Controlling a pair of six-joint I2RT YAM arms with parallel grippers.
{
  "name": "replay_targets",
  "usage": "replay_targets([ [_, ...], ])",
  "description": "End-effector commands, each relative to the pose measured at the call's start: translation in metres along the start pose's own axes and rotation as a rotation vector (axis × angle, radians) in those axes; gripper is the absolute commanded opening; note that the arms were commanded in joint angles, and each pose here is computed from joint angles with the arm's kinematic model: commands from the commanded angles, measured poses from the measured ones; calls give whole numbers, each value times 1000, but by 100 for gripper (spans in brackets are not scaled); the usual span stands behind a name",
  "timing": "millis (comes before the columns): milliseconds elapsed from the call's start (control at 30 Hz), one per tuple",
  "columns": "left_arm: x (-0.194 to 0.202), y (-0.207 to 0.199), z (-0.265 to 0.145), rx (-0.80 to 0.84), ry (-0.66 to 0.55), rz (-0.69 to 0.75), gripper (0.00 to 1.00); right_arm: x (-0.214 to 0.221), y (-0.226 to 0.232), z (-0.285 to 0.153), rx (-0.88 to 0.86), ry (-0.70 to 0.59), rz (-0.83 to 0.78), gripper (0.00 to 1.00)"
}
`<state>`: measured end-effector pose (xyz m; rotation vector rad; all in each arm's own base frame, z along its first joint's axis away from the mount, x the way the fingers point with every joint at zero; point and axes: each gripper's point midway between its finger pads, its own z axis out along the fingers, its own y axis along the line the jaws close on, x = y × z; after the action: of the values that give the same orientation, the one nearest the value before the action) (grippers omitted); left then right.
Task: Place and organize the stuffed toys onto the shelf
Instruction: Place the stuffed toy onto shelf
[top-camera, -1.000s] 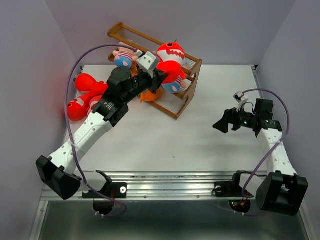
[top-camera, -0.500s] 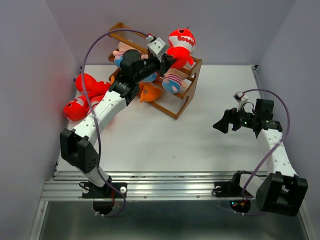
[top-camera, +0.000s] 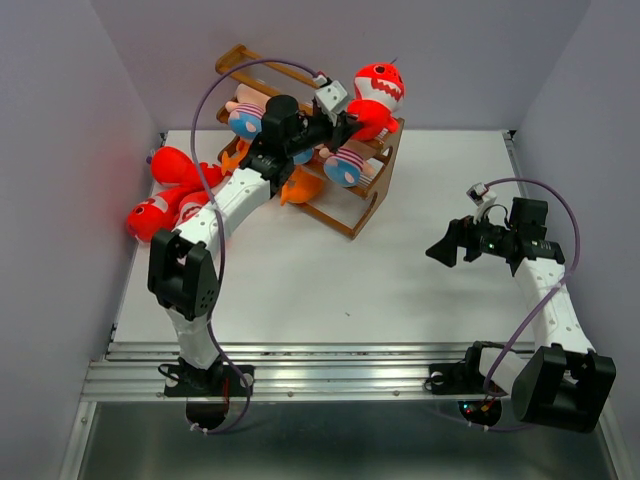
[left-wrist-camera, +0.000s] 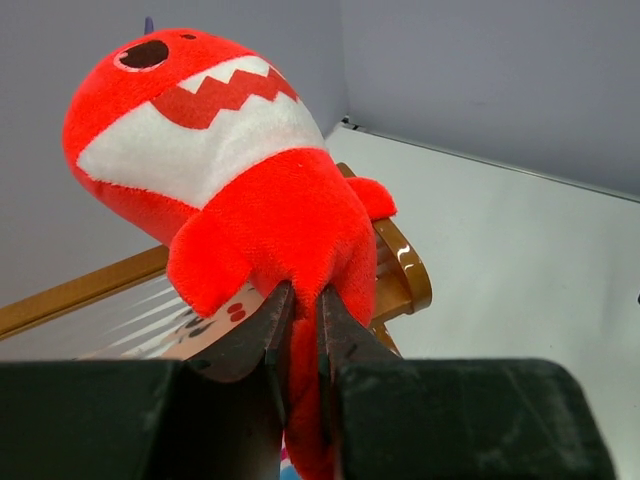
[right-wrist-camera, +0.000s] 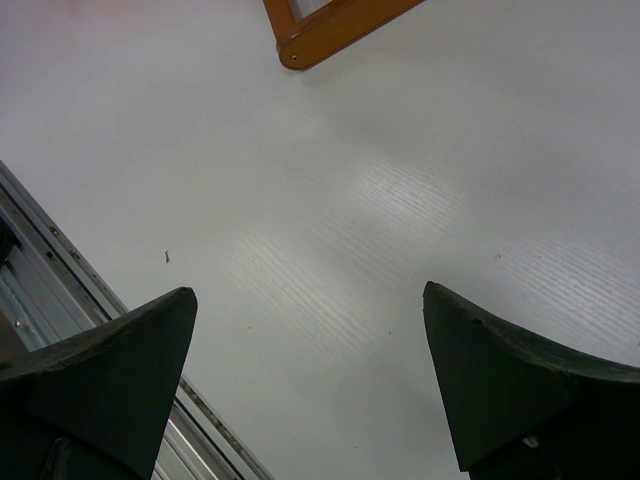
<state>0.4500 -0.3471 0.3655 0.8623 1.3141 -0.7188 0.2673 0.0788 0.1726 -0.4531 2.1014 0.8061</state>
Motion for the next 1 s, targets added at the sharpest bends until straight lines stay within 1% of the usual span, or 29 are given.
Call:
replay_targets([
  [0, -37, 4, -16, -7, -88, 83, 0, -7, 3, -2, -14, -34, -47, 100],
  [167, -33, 6, -20, -8, -81, 56, 0, -7, 3, -2, -9, -34, -46, 100],
  [367, -33, 2, -24, 6, -80, 55, 0, -7, 2, -2, -10, -32, -44, 100],
  [533, -30, -1, -25, 19, -74, 46, 2, -7, 1, -1, -9, -31, -43, 100],
  [667, -33, -4, -25, 31, -78, 40, 4, -7, 1, -2, -8, -32, -44, 100],
  [833, -41, -6, -28, 45, -89, 55, 4, -7, 1, -1, -7, -31, -43, 100],
  [967, -39, -7, -28, 68, -71, 54, 4, -6, 1, -1, -8, -29, -42, 100],
])
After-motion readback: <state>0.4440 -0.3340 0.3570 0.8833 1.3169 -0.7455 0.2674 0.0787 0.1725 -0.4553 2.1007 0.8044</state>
